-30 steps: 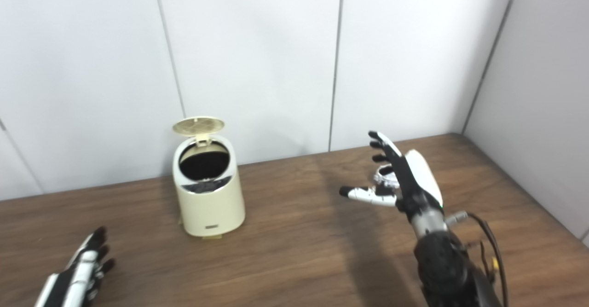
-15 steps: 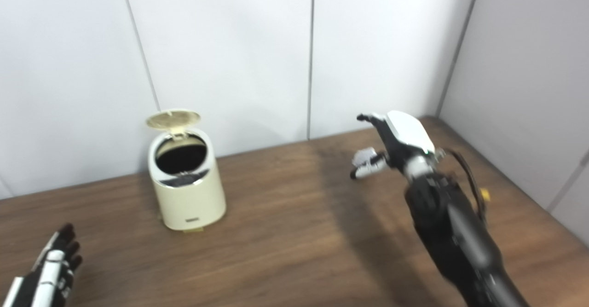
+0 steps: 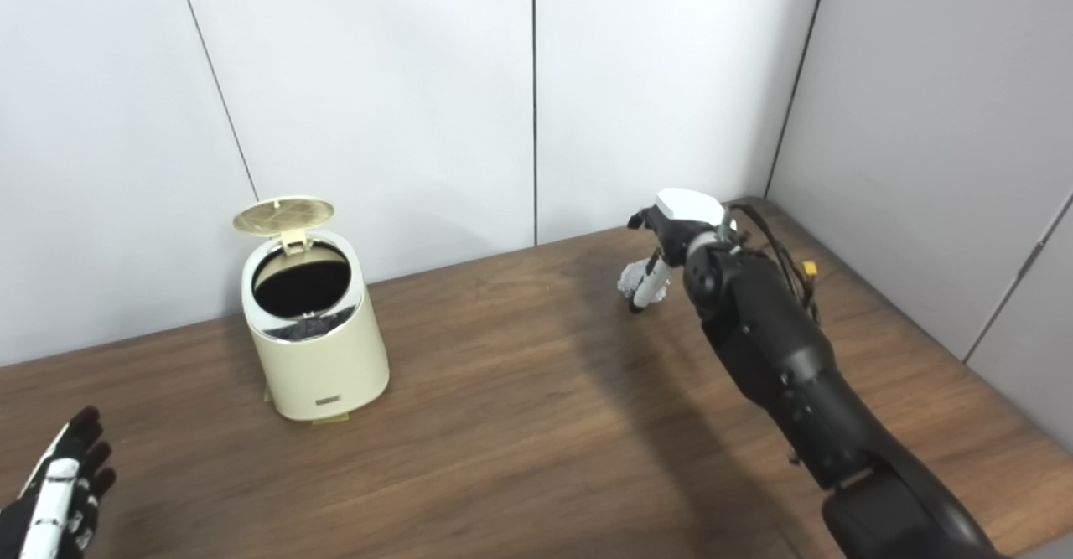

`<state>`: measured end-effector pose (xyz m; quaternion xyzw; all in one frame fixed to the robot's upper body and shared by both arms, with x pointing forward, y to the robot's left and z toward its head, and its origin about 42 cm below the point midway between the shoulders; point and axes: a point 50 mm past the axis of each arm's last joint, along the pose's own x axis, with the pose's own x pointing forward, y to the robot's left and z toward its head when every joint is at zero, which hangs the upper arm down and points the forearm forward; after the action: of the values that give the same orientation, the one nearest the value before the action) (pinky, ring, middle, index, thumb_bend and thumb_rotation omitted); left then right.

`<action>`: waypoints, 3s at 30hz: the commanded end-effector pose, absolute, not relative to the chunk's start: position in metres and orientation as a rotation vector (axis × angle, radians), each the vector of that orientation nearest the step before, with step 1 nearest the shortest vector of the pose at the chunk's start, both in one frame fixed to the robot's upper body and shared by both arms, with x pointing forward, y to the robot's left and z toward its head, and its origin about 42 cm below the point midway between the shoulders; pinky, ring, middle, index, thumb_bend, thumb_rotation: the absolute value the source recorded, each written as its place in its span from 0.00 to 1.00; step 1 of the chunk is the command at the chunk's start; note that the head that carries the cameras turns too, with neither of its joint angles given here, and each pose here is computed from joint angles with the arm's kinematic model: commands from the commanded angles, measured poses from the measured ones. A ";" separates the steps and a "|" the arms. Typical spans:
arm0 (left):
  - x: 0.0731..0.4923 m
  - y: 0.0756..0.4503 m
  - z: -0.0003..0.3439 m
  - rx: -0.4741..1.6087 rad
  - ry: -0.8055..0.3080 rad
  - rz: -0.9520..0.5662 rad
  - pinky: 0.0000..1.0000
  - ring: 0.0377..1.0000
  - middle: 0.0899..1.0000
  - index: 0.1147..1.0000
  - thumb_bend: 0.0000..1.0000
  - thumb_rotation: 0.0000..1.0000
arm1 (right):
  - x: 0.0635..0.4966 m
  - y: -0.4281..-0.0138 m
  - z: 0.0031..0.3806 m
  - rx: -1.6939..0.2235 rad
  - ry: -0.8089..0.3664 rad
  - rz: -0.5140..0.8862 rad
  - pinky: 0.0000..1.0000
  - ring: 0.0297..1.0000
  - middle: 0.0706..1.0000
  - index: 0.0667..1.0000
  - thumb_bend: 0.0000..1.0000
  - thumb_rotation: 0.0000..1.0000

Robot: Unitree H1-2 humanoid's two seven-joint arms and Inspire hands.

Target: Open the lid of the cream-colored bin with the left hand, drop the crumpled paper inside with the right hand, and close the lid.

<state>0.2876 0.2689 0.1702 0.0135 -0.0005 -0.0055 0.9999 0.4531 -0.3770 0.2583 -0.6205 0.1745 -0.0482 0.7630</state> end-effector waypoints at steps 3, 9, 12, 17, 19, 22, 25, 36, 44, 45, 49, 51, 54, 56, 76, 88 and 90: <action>0.291 0.267 0.190 0.082 -0.069 -0.030 1.00 1.00 1.00 1.00 0.40 0.82 | 0.473 -0.381 0.288 -1.416 0.361 -0.153 0.71 0.84 0.87 0.80 0.89 0.13; 0.289 0.265 0.192 0.116 -0.068 -0.040 1.00 1.00 1.00 1.00 0.40 0.83 | 0.486 -0.375 0.276 -1.448 0.390 -0.136 0.59 0.75 0.80 0.78 0.88 0.14; 0.287 0.266 0.192 0.134 -0.059 -0.043 1.00 1.00 1.00 1.00 0.39 0.85 | 0.489 -0.372 0.270 -1.464 0.407 -0.112 0.55 0.69 0.76 0.79 0.88 0.14; 0.285 0.265 0.192 0.132 -0.058 -0.045 1.00 1.00 1.00 1.00 0.38 0.86 | 0.490 -0.373 0.262 -1.450 0.441 -0.092 0.60 0.73 0.81 0.79 0.85 0.12; 0.284 0.265 0.194 0.129 -0.059 -0.043 1.00 1.00 1.00 1.00 0.39 0.86 | 0.490 -0.374 0.261 -1.452 0.447 -0.088 0.63 0.77 0.85 0.79 0.84 0.12; 0.284 0.264 0.195 0.126 -0.059 -0.042 1.00 1.00 0.99 1.00 0.40 0.86 | 0.489 -0.373 0.262 -1.476 0.440 -0.084 0.64 0.76 0.83 0.80 0.84 0.12; 0.285 0.264 0.196 0.125 -0.058 -0.045 1.00 1.00 1.00 1.00 0.39 0.84 | 0.488 -0.373 0.263 -1.496 0.429 -0.088 0.61 0.72 0.78 0.78 0.84 0.12; 0.288 0.262 0.198 0.133 -0.061 -0.047 1.00 1.00 1.00 1.00 0.38 0.86 | 0.483 -0.373 0.267 -1.508 0.388 -0.096 0.57 0.69 0.75 0.77 0.85 0.09; 0.289 0.264 0.200 0.127 -0.066 -0.049 1.00 1.00 1.00 1.00 0.37 0.85 | 0.484 -0.375 0.265 -1.492 0.408 -0.093 0.54 0.66 0.74 0.76 0.84 0.07; 0.289 0.264 0.200 0.127 -0.065 -0.051 1.00 1.00 1.00 1.00 0.37 0.85 | 0.484 -0.375 0.265 -1.490 0.411 -0.096 0.54 0.67 0.74 0.76 0.84 0.07; 0.290 0.266 0.201 0.130 -0.063 -0.053 1.00 1.00 1.00 1.00 0.37 0.85 | 0.484 -0.377 0.262 -1.474 0.396 -0.121 0.56 0.67 0.75 0.74 0.88 0.06; 0.290 0.265 0.201 0.129 -0.063 -0.052 1.00 1.00 1.00 1.00 0.36 0.85 | 0.483 -0.377 0.261 -1.471 0.378 -0.137 0.54 0.65 0.72 0.73 0.89 0.04; 0.290 0.266 0.202 0.132 -0.068 -0.055 1.00 1.00 1.00 1.00 0.36 0.85 | 0.482 -0.379 0.259 -1.484 0.353 -0.159 0.52 0.61 0.69 0.70 0.88 0.02; 0.290 0.266 0.201 0.132 -0.070 -0.056 1.00 1.00 1.00 1.00 0.35 0.85 | 0.480 -0.381 0.257 -1.503 0.321 -0.185 0.49 0.56 0.62 0.65 0.88 0.00; 0.294 0.269 0.205 0.134 -0.070 -0.065 1.00 1.00 1.00 1.00 0.39 0.90 | 0.475 -0.386 0.248 -1.454 0.239 -0.325 0.39 0.39 0.49 0.45 0.51 0.00; 0.292 0.268 0.199 0.170 -0.061 -0.059 1.00 1.00 1.00 1.00 0.41 0.84 | 0.455 -0.357 0.295 -1.397 0.006 -0.259 0.37 0.39 0.48 0.46 0.51 0.00; 0.292 0.267 0.197 0.176 -0.056 -0.061 1.00 1.00 1.00 0.99 0.41 0.83 | 0.449 -0.350 0.306 -1.384 -0.045 -0.252 0.31 0.37 0.46 0.48 0.50 0.00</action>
<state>0.2870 0.2676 0.1842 0.0766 0.0043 -0.0298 0.9966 0.4487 -0.3438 0.2691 -0.6325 0.0236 -0.0901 0.7690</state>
